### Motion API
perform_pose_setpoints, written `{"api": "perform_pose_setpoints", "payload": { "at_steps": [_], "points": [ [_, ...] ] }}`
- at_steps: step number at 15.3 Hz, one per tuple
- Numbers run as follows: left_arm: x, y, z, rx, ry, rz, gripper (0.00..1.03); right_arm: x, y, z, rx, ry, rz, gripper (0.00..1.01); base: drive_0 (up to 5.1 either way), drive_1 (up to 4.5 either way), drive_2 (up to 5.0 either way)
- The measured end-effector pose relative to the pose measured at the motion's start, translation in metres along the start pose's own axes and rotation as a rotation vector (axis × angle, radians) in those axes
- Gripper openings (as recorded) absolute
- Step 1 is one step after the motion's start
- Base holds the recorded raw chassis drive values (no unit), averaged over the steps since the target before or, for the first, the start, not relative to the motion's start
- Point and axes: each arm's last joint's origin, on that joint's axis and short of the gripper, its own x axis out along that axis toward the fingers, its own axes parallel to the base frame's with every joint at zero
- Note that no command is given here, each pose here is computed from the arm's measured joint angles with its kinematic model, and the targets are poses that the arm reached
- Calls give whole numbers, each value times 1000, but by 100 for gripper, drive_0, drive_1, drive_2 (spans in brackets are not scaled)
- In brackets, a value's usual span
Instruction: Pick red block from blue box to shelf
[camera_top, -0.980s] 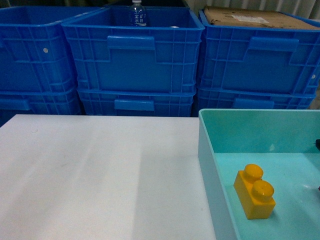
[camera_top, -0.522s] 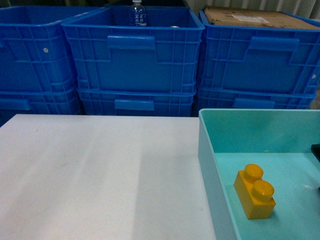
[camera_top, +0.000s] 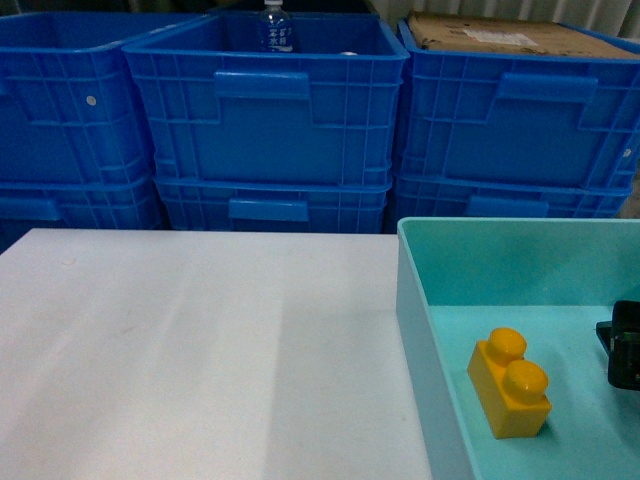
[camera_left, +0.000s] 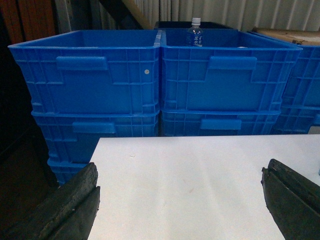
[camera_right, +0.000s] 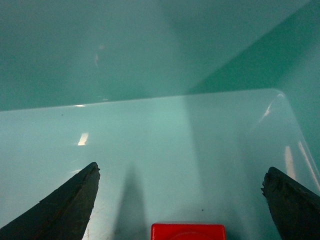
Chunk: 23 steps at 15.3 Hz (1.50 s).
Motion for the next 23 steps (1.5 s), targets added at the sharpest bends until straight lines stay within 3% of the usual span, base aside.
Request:
{"api": "perform_pose_setpoints", "payload": {
  "at_steps": [1, 2, 7, 10, 14, 16, 17, 19, 20, 23],
  "points": [
    [0, 0, 0, 0, 0, 0, 98, 1, -2, 0, 3, -2, -3, 98, 0, 0, 0],
    [0, 0, 0, 0, 0, 0, 98, 2, -3, 0, 6, -1, -6, 88, 0, 0, 0],
    [0, 0, 0, 0, 0, 0, 98, 0, -9, 1, 9, 0, -1, 30, 0, 0, 0],
    [0, 0, 0, 0, 0, 0, 98, -15, -11, 16, 15, -44, 34, 28, 0, 0, 0],
    [0, 0, 0, 0, 0, 0, 98, -72, -6, 69, -7, -234, 141, 28, 0, 0, 0],
    [0, 0, 0, 0, 0, 0, 98, -112, -9, 91, -3, -336, 190, 28, 0, 0, 0],
    [0, 0, 0, 0, 0, 0, 98, -132, -14, 95, -2, -414, 169, 28, 0, 0, 0],
    [0, 0, 0, 0, 0, 0, 98, -176, -18, 85, -12, -568, 127, 28, 0, 0, 0],
    [0, 0, 0, 0, 0, 1, 98, -190, -17, 75, -20, -589, 124, 28, 0, 0, 0],
    [0, 0, 0, 0, 0, 0, 98, -211, -6, 57, -39, -603, 174, 28, 0, 0, 0]
  ]
}}
